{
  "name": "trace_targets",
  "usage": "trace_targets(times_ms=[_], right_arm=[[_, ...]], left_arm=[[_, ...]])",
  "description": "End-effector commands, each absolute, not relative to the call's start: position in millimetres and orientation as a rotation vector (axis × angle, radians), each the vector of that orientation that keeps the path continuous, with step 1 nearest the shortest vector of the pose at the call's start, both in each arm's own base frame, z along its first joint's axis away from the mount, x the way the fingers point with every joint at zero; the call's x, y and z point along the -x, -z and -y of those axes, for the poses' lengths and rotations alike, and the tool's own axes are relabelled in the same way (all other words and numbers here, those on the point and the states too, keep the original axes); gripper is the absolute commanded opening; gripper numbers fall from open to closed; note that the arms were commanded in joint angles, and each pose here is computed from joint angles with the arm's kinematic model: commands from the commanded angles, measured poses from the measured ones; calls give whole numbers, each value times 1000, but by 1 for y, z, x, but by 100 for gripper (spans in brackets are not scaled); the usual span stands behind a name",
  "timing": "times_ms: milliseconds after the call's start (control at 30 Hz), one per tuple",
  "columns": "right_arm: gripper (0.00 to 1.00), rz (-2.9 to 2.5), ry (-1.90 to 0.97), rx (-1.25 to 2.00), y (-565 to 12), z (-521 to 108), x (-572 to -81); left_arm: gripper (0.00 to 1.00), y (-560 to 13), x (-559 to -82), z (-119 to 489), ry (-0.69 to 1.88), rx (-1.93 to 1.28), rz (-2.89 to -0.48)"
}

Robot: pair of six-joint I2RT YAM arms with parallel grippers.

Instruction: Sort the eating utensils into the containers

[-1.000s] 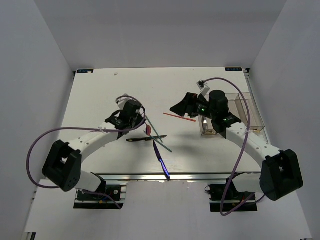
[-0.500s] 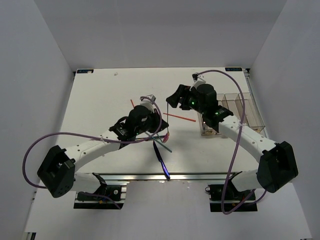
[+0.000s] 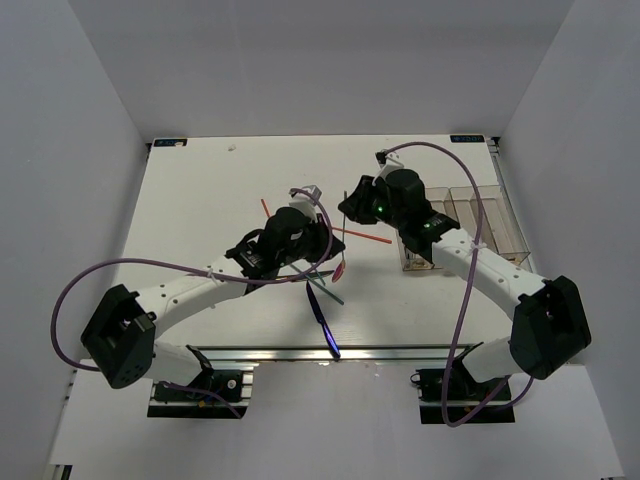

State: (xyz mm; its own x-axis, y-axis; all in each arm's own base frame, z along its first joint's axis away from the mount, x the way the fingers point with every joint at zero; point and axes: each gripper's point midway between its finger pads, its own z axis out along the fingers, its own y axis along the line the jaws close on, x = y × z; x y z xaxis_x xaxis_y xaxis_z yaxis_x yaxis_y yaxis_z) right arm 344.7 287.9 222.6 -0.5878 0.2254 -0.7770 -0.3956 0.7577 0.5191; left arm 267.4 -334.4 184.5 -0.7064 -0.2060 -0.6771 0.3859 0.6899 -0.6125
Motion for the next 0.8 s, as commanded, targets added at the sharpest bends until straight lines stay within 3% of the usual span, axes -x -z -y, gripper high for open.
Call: trace_targets(times_ms=[0,67,167,200,300,433,467,767], right_arm=[[26,-1974,-963,201,-241,-301,-329],[25,-1976,-973,226,-241,-303,-327],[14,-1992,-1004,285,-238,-310,-324],[0,-1996,-1007,294,-236,-312,-323],[0,-1985,-954,290,-236,-306,-330],[0,-1934,-742,294,-253,-273,-359],[0,-1888,-654,320,-265,-260,-373],[0,-1947,-27,276,-245,-96,-444]], left_arm=[[0,-210,-276,343,1016,-150,-2063],[0,-210,-278,343,1013,-142,-2062],[0,-213,-281,343,1007,-130,-2051],[0,-215,-281,344,1012,-132,-2046],[0,-218,-282,344,1016,-124,-2045],[63,-207,-289,332,902,-69,-2101],[97,-210,-289,326,883,-56,-2099],[98,-188,-269,244,459,-1,-2251]])
